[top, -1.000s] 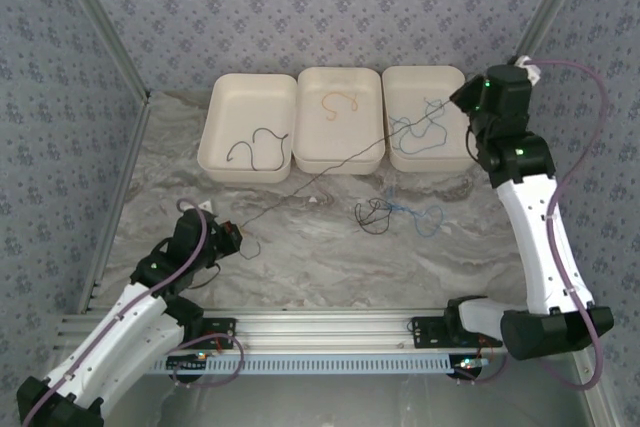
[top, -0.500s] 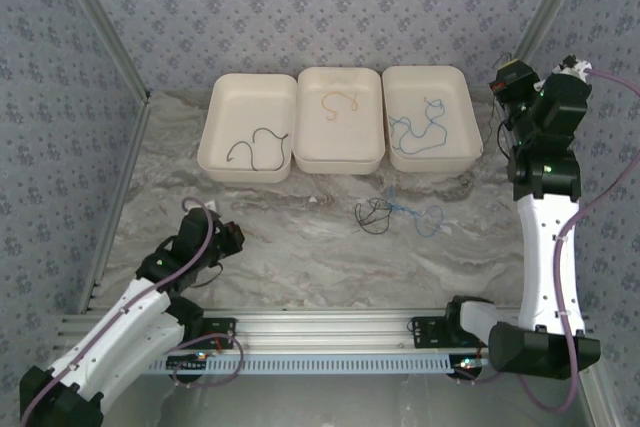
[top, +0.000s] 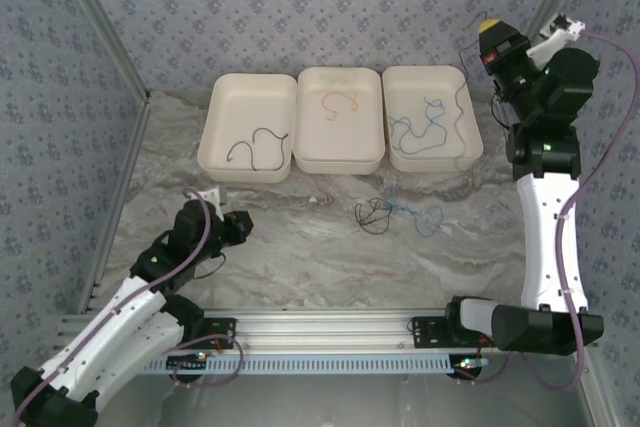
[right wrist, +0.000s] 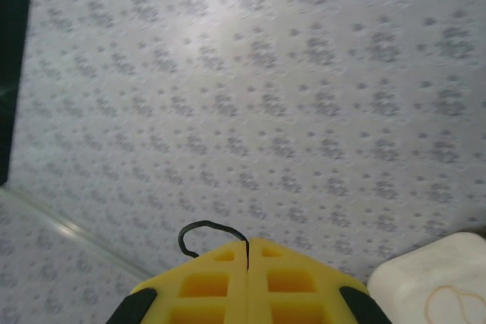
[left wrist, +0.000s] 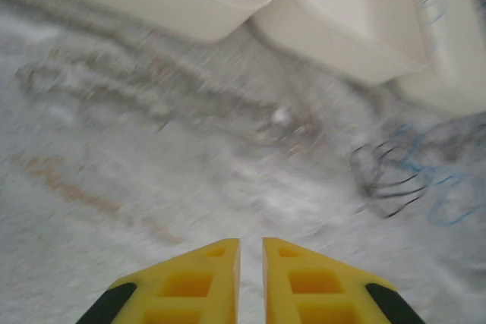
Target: Untangle the cables
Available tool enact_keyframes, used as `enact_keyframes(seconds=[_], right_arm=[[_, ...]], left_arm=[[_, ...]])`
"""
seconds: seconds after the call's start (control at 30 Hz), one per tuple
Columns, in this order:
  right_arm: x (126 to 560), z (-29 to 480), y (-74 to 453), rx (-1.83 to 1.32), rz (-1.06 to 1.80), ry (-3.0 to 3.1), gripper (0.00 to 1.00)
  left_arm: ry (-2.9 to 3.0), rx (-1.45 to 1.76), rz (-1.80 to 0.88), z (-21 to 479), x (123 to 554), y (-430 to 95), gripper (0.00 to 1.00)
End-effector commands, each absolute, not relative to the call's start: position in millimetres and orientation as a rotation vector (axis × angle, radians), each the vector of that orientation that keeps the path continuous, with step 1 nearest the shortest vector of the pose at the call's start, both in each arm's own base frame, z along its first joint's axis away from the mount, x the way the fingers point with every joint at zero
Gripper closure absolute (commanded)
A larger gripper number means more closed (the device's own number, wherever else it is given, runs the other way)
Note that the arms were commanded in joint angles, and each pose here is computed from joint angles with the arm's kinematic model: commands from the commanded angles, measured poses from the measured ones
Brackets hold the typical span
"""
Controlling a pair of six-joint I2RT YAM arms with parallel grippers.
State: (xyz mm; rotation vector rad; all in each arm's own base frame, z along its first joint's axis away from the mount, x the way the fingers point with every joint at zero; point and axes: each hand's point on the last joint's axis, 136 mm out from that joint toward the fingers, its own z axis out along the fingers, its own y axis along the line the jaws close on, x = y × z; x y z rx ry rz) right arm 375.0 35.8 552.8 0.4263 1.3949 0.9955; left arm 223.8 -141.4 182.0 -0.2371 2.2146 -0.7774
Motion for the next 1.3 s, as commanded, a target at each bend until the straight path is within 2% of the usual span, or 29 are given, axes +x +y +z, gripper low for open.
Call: enact_keyframes(seconds=[0.0,0.1,0.2,0.27,0.33,0.53,0.73,0.83,0.93,1.1,1.27], right_arm=[[347.2,596.4,68.4,0.208,1.040,1.361,1.00],[346.0,603.4,92.1,0.146,1.070,1.378,1.00],[347.9,608.2,122.5,0.072,1.117,1.386,1.00],[348.2,610.6,142.2,0.026,1.154,1.389,1.00],[349.4,610.9,163.9,-0.012,1.189,1.401,1.00],[347.9,594.4,227.3,-0.104,1.282,1.463,1.00],[346.0,556.7,287.6,-0.200,1.283,1.559,1.00],[350.9,543.4,308.5,-0.211,1.304,1.586,1.00],[351.8,539.1,323.6,-0.225,1.319,1.605,1.00],[347.1,537.3,340.5,-0.250,1.336,1.630,1.00],[341.3,532.6,346.8,-0.256,1.346,1.656,1.00]], left_arm=[[2.010,-0.232,-0.916,267.6,232.6,-150.0,0.79],[1.913,-0.201,-0.991,321.8,234.7,-156.8,0.76],[1.838,-0.157,-1.067,361.0,234.6,-165.8,0.59],[1.789,-0.100,-1.129,378.2,233.1,-175.8,0.50],[1.734,-0.003,-1.179,390.9,229.0,-189.6,0.45],[1.563,0.270,-1.119,420.6,216.8,-222.7,0.23],[1.501,0.283,-1.030,464.8,235.4,-231.3,0.12],[1.500,0.334,-1.049,477.7,241.2,-247.1,0.12],[1.543,0.361,-0.977,468.5,256.6,-255.6,0.12],[1.560,0.396,-0.821,448.5,278.2,-258.7,0.04],[1.574,0.374,-0.708,442.6,301.3,-259.5,0.08]])
